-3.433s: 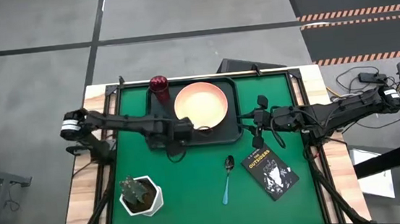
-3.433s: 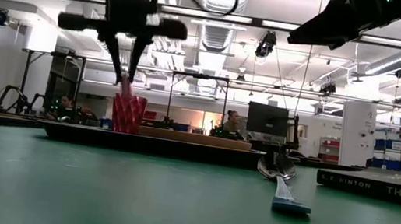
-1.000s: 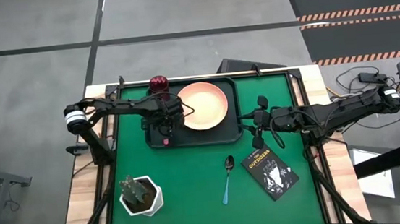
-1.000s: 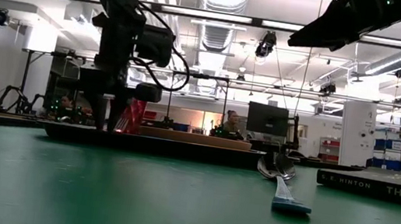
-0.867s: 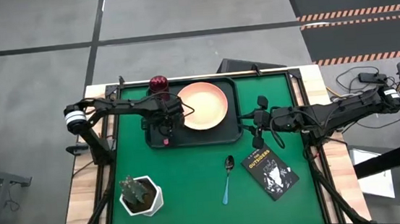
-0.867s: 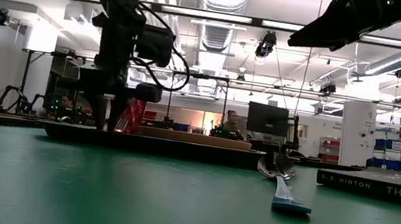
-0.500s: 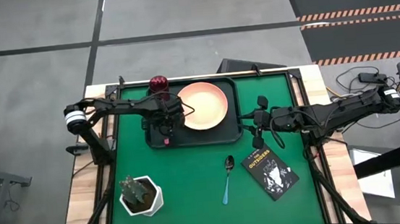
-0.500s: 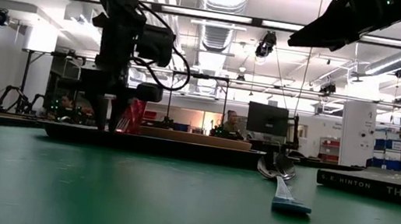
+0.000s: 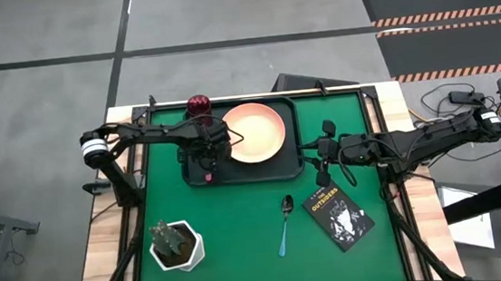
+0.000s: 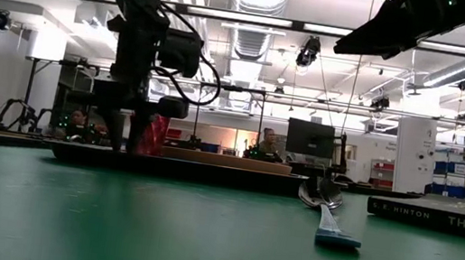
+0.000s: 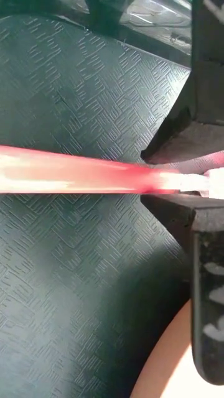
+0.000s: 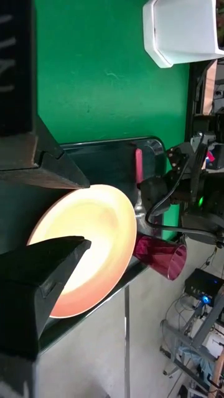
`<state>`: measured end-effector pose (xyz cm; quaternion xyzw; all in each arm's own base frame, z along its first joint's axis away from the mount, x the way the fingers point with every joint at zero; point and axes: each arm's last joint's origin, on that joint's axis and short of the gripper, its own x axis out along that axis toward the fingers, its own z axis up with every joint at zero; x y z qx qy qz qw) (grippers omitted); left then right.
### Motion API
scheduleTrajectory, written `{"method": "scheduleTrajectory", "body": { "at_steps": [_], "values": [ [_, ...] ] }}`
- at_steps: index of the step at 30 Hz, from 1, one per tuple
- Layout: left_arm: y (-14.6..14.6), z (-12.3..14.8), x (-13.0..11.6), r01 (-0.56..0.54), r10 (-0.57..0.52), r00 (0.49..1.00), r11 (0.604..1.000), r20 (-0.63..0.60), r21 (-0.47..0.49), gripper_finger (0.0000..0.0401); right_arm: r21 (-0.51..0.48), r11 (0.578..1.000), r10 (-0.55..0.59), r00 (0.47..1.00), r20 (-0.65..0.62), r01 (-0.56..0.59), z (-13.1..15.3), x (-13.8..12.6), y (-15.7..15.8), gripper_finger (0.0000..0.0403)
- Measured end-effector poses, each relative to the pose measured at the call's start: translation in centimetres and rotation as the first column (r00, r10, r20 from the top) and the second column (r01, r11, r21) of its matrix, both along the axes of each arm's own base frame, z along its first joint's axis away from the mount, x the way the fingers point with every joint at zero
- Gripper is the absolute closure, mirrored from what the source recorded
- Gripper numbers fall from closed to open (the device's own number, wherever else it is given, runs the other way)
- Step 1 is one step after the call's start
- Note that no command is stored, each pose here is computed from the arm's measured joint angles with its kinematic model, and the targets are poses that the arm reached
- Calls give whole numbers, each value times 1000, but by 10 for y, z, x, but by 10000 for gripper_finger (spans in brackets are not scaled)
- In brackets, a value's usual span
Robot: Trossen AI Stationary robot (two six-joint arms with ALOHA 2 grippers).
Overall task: Pick and place plate/cup/fork/spoon on tray
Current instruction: Put the pink fork on the black tray beside the light pink plate, then put the blue spoon on the black tray on the right side of the light pink plate
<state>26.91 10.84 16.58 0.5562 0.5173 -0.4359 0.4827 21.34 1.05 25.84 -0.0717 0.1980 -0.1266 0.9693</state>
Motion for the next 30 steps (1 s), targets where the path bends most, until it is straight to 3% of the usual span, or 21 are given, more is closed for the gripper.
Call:
{"method": "scheduleTrajectory", "body": {
  "at_steps": [13,18,25,28,30],
  "values": [
    [0,0,0,-8,8,1000,1000,6,1,301,0,1000,0,1000,0,0,0,0,0,280],
    [-1,5,7,-225,218,971,973,102,55,300,0,1000,0,1000,0,0,0,0,0,280],
    [-12,30,10,-216,194,961,972,195,96,300,0,1000,0,1000,1,0,0,0,0,280],
    [-20,48,12,-243,200,920,966,337,90,300,5,1000,-2,1000,11,2,1,0,0,280],
    [-25,66,15,-295,233,845,954,481,57,300,21,1000,-8,1000,23,8,1,1,0,280]
  ]
}}
